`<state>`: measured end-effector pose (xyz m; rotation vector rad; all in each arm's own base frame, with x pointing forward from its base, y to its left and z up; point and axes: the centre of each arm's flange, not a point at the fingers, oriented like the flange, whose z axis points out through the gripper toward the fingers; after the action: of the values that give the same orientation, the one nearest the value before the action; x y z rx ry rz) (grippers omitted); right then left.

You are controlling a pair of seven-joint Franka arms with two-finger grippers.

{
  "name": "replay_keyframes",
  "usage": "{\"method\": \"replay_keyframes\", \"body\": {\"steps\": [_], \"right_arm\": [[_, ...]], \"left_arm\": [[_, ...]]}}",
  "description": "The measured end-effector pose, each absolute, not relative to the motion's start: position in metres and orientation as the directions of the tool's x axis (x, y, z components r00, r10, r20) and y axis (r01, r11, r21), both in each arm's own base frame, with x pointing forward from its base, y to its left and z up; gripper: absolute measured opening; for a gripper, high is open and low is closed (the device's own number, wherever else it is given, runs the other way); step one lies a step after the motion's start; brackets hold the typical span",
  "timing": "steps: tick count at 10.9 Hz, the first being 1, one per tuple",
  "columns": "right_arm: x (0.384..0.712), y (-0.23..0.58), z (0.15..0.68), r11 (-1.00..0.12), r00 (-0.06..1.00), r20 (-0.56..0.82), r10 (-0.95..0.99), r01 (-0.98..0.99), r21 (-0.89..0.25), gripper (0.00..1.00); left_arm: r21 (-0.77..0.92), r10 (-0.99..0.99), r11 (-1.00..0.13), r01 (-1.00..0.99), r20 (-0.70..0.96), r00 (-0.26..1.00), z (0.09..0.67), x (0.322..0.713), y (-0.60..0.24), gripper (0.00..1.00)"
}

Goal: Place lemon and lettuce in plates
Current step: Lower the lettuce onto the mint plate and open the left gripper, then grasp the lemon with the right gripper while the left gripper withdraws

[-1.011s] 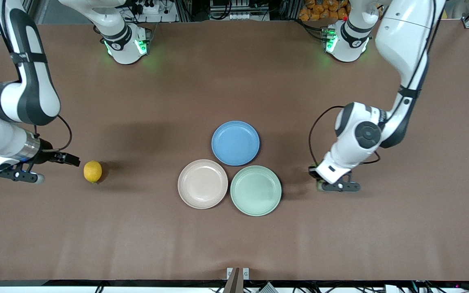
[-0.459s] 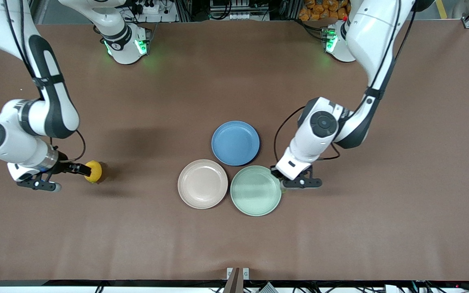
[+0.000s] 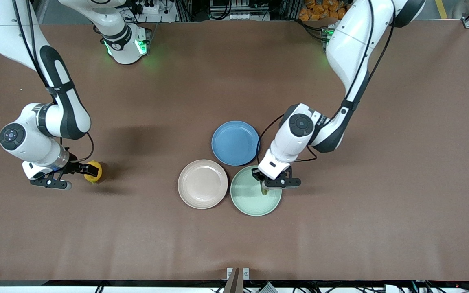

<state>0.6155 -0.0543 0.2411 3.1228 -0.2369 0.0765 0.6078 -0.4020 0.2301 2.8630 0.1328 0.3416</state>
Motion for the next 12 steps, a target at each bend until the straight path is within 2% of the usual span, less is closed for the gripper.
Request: {"method": "replay_keyframes", "body": {"steps": [1, 3, 7, 12], "right_arm": [[0.615, -0.054, 0.236, -0.988, 0.986, 0.048, -0.157, -0.157, -0.003, 1.00], [0.615, -0.055, 0.220, -0.987, 0.986, 0.052, -0.159, -0.158, -0.017, 1.00], [0.613, -0.064, 0.198, -0.991, 0.990, 0.058, -0.130, -0.127, -0.046, 1.00], [0.611, -0.074, 0.186, -0.993, 0.992, 0.057, -0.111, -0.109, -0.038, 1.00]], "left_arm": [[0.259, 0.117, -0.964, 0.058, 0.216, 0.969, 0.224, 0.607, -0.404, 0.20], [0.258, 0.122, -0.964, 0.062, 0.222, 0.968, 0.224, 0.610, -0.401, 0.48], [0.275, 0.146, -0.959, 0.068, 0.273, 0.951, 0.252, 0.628, -0.393, 0.98], [0.267, 0.206, -0.957, 0.112, 0.355, 0.912, 0.343, 0.657, -0.347, 1.00]]}}
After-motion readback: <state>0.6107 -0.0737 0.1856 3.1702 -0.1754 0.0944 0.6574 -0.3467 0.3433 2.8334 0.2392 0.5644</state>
